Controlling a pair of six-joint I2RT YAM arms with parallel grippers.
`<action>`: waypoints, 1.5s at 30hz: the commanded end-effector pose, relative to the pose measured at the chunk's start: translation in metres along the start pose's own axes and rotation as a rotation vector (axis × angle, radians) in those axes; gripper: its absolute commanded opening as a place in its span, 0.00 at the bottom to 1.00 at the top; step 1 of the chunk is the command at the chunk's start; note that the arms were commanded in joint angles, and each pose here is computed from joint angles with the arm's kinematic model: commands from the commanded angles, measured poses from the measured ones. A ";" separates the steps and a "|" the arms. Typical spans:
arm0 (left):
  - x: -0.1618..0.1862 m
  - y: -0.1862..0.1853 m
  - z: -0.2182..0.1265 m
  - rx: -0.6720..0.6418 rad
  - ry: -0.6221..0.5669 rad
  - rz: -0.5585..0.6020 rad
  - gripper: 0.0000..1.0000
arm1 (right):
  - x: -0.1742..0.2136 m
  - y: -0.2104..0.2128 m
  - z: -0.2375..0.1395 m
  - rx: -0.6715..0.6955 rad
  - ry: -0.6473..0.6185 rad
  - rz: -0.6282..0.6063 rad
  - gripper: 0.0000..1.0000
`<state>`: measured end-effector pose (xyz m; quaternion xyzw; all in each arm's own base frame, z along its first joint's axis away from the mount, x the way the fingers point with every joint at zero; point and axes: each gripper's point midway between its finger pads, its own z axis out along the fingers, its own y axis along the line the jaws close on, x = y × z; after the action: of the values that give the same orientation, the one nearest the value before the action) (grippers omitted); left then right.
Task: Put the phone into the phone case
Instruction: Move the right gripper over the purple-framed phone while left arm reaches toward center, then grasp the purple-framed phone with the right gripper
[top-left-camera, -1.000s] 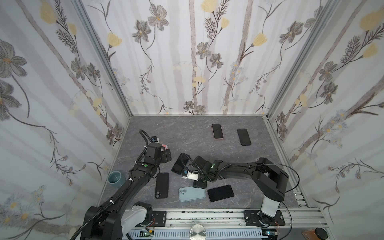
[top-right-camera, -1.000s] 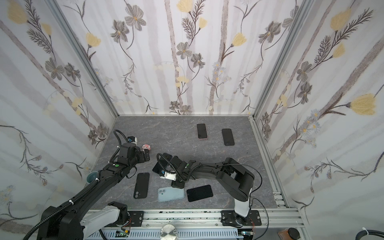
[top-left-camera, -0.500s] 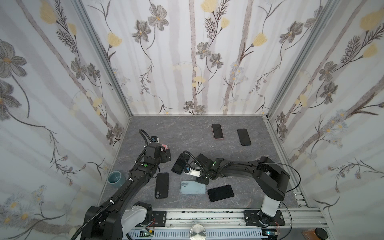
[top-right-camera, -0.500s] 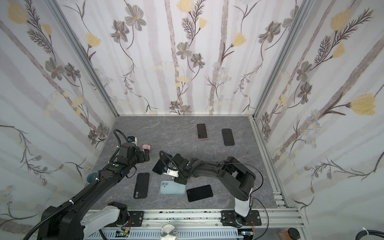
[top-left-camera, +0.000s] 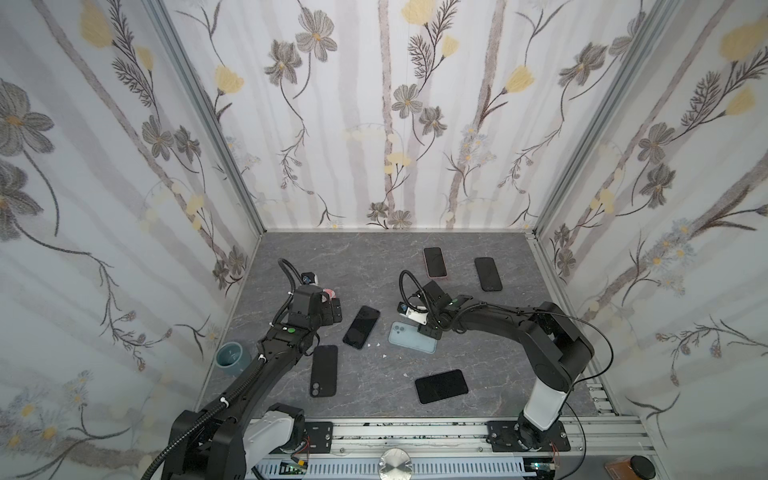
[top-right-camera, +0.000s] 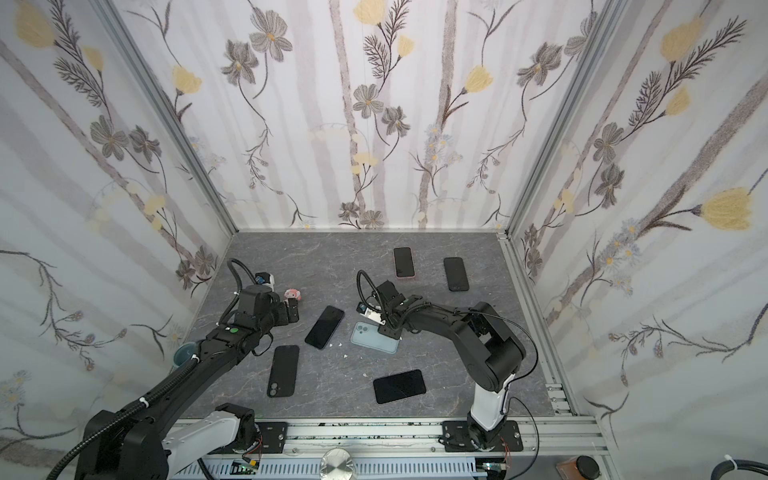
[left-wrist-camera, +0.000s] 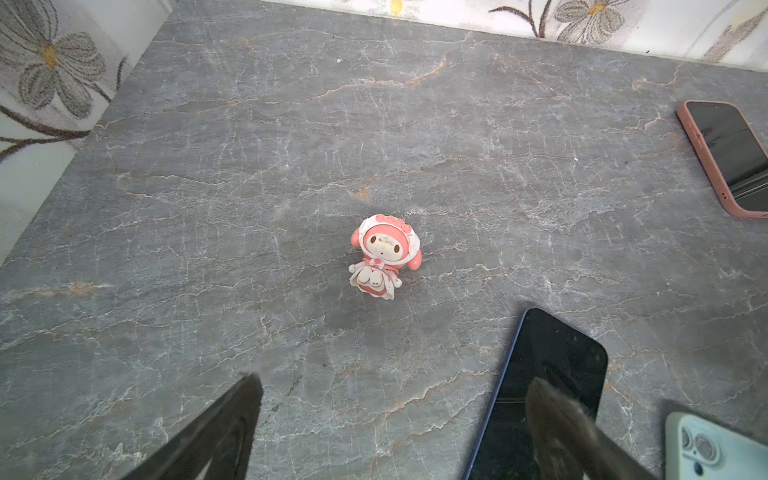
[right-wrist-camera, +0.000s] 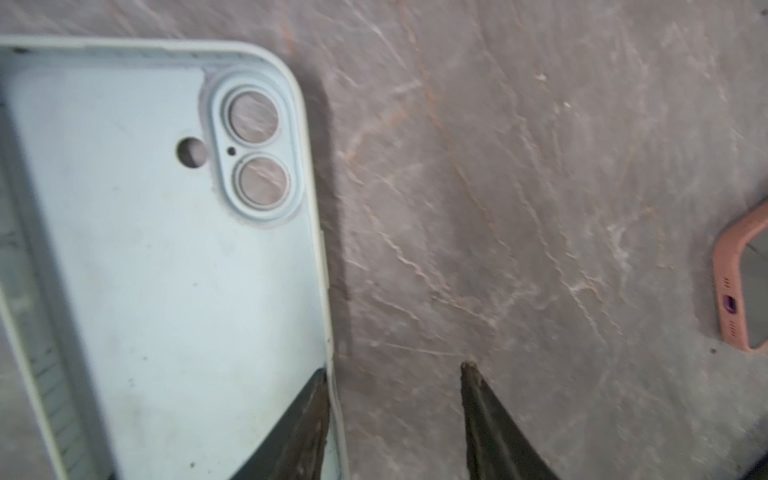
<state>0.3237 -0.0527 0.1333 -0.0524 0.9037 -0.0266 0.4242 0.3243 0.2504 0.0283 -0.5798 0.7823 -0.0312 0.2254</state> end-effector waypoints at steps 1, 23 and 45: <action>-0.009 0.001 0.000 -0.005 -0.031 -0.009 1.00 | -0.006 -0.025 0.002 0.074 -0.021 -0.051 0.53; -0.010 0.005 0.005 -0.017 -0.014 -0.021 1.00 | -0.058 -0.073 -0.011 0.154 -0.142 -0.099 0.58; 0.046 -0.173 -0.112 0.822 -0.399 0.918 1.00 | 0.038 0.147 -0.117 -0.287 -0.252 -0.382 0.86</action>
<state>0.2354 -0.2127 0.1806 0.4002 0.7344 -0.1975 0.5113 0.1584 0.2470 0.0905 -0.7253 0.6341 0.0946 0.2508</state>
